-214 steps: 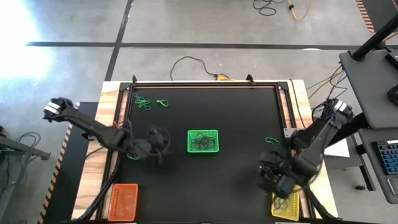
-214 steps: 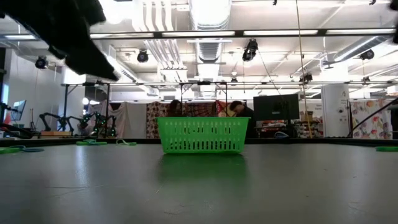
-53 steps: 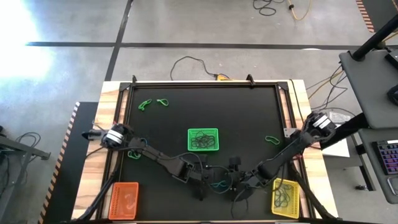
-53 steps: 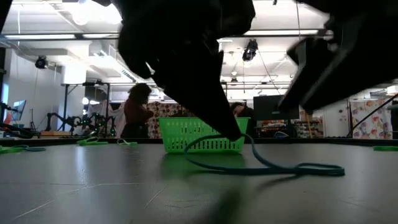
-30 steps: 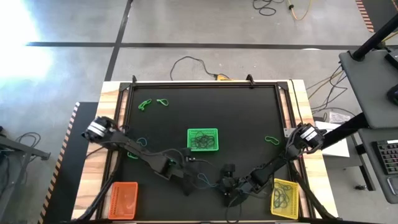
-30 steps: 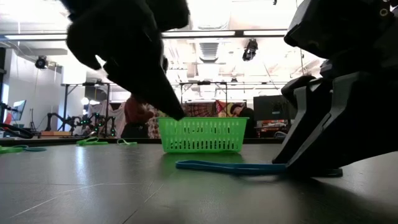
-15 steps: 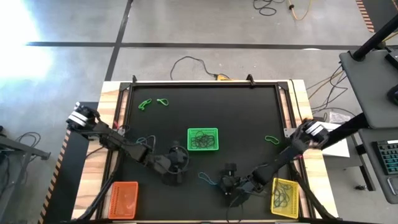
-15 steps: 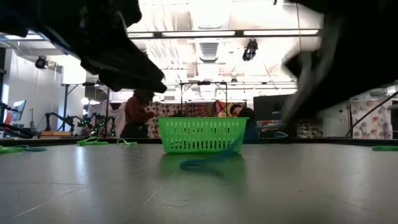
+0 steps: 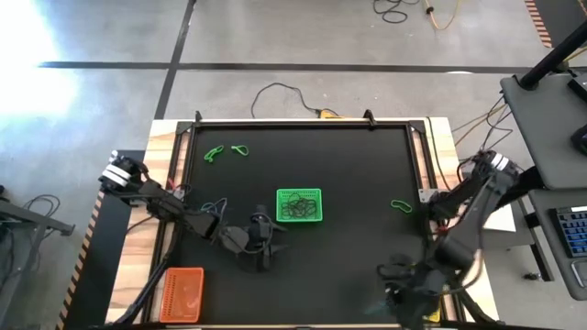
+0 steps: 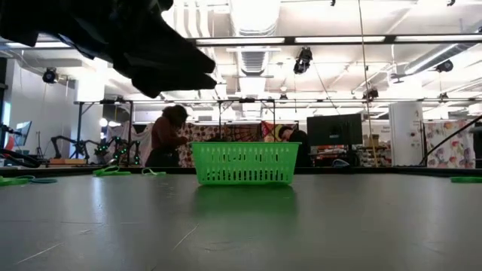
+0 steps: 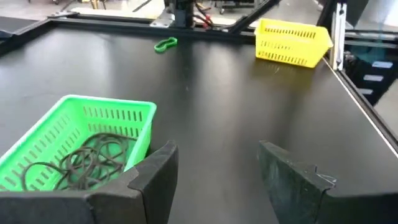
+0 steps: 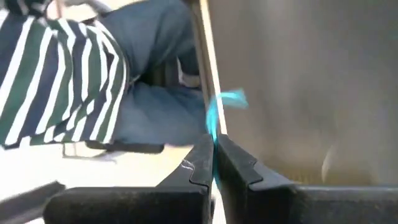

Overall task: Sort rubber bands into baskets
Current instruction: Put the blue rubber band into the yellow basket

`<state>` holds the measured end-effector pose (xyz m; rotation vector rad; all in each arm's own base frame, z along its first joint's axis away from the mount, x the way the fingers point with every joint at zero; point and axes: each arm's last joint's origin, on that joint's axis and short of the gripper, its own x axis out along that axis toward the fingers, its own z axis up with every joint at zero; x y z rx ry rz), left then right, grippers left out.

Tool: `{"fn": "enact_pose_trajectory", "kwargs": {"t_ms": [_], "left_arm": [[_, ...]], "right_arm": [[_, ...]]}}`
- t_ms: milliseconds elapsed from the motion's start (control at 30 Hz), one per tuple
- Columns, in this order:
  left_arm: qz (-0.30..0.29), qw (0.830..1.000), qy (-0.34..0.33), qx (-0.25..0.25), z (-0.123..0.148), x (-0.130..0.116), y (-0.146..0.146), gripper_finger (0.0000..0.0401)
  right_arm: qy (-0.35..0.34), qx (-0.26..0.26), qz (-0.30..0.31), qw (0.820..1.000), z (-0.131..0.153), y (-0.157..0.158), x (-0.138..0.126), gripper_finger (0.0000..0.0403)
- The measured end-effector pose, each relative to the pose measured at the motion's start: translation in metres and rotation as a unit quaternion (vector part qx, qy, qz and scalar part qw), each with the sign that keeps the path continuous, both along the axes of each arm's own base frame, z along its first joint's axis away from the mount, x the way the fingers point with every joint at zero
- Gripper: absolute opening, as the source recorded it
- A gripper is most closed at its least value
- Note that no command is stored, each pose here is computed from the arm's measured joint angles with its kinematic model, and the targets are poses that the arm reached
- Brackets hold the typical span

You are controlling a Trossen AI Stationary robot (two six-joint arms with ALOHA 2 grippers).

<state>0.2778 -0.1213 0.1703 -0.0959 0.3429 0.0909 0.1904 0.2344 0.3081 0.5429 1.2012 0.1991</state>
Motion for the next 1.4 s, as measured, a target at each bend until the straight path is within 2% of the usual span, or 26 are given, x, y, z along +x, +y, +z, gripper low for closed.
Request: {"fn": "enact_pose_trajectory", "kwargs": {"t_ms": [67,167,300,433,500,567,700,867,967,1100,1233,1300,1400], "left_arm": [[-0.012,1.0,0.003,0.0,-0.001,0.005,-0.003,0.0203],[-0.019,1.0,0.008,0.008,-0.002,0.012,-0.007,0.0203],[-0.084,0.994,0.071,0.027,-0.003,0.016,-0.013,0.0203],[-0.108,0.986,0.114,0.05,0.02,0.016,-0.014,0.0203],[-0.093,0.983,0.142,0.068,0.029,0.012,-0.012,0.0203],[-0.074,0.978,0.171,0.087,0.036,0.006,-0.008,0.0203],[-0.045,0.97,0.222,0.085,0.047,-0.007,0.003,0.0203],[0.009,0.944,0.322,0.064,0.044,-0.029,0.019,0.0203],[0.056,0.919,0.386,0.056,0.041,-0.044,0.028,0.0203],[0.109,0.891,0.439,0.046,0.042,-0.061,0.036,0.0203],[0.165,0.858,0.485,0.045,0.046,-0.081,0.045,0.02],[0.185,0.85,0.491,0.039,0.051,-0.088,0.048,0.0195],[0.192,0.848,0.494,0.009,0.056,-0.098,0.051,0.0184]], "right_arm": [[0.041,0.009,-0.04,0.998,0.007,-0.001,-0.016,0.0009],[0.118,0.006,-0.086,0.989,-0.001,0.002,-0.036,0.0009],[0.222,0.007,-0.11,0.969,-0.021,0.011,-0.053,0.0009],[0.24,-0.007,-0.126,0.963,-0.047,0.019,-0.051,0.0009],[0.236,-0.016,-0.115,0.965,-0.059,0.023,-0.047,0.0009],[0.241,-0.049,-0.099,0.964,-0.077,0.025,-0.046,0.0009],[0.257,-0.105,-0.07,0.958,-0.109,0.027,-0.046,0.0009],[0.301,-0.158,-0.042,0.939,-0.145,0.02,-0.046,0.0009],[0.345,-0.175,-0.031,0.922,-0.155,0.014,-0.046,0.0016],[0.375,-0.194,-0.04,0.906,-0.159,0.007,-0.048,0.0046],[0.361,-0.18,-0.057,0.913,-0.147,0.01,-0.046,0.0101],[0.353,-0.177,-0.06,0.917,-0.137,0.012,-0.045,0.0131],[0.342,-0.188,-0.066,0.918,-0.118,0.012,-0.043,0.0172]]}}
